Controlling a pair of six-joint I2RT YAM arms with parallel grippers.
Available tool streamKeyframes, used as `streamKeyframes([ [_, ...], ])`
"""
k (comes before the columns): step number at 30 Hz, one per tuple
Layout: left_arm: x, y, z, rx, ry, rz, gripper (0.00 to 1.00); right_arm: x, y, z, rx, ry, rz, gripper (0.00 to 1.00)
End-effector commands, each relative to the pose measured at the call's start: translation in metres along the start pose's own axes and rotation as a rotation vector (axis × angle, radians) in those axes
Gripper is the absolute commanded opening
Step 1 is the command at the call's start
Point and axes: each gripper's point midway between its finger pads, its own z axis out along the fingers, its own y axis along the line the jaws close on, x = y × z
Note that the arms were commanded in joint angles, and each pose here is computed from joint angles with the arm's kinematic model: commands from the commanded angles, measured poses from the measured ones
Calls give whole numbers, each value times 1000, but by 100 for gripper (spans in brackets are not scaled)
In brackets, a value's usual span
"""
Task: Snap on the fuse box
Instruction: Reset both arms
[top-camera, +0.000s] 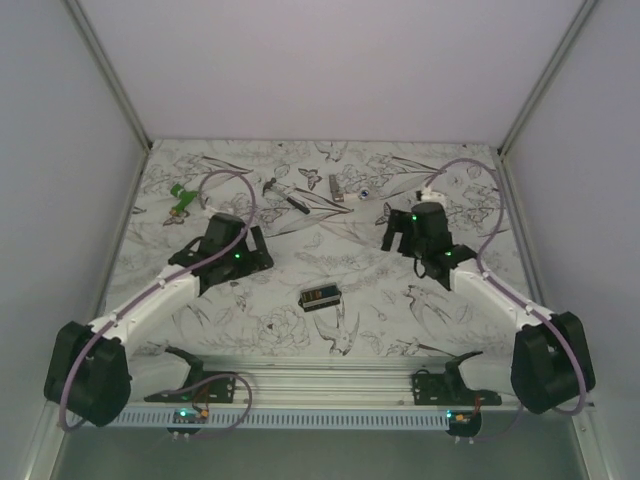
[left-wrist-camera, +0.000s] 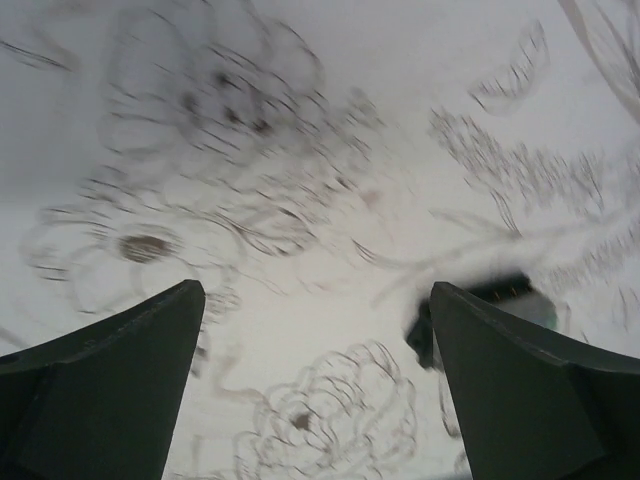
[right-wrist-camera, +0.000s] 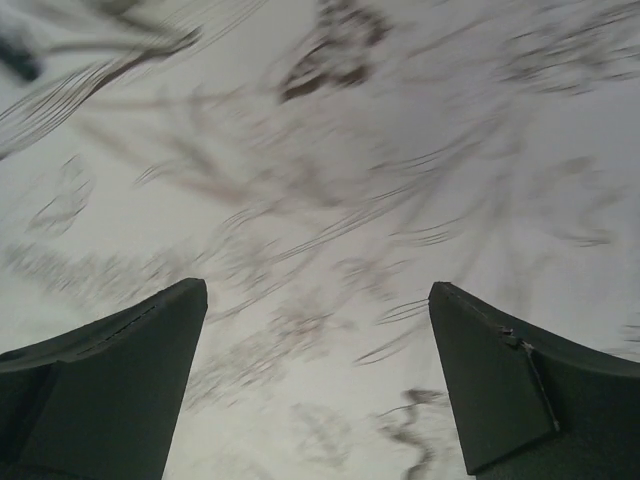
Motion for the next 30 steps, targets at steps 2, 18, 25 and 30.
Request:
streamKeyframes([
  [2, -40, 73, -9, -290, -164, 19, 100, -56, -95, -11, 372, -254, -32, 100],
  [18, -111, 172, 30, -515, -435, 218, 100, -49, -155, 3, 348, -641, -112, 99],
  [25, -104, 155, 57, -373, -441, 302, 100, -41, -134, 24, 173, -584, -223, 99],
  [30, -94, 137, 66, -228, -451, 383, 100, -41, -135, 26, 167, -578, -218, 99],
])
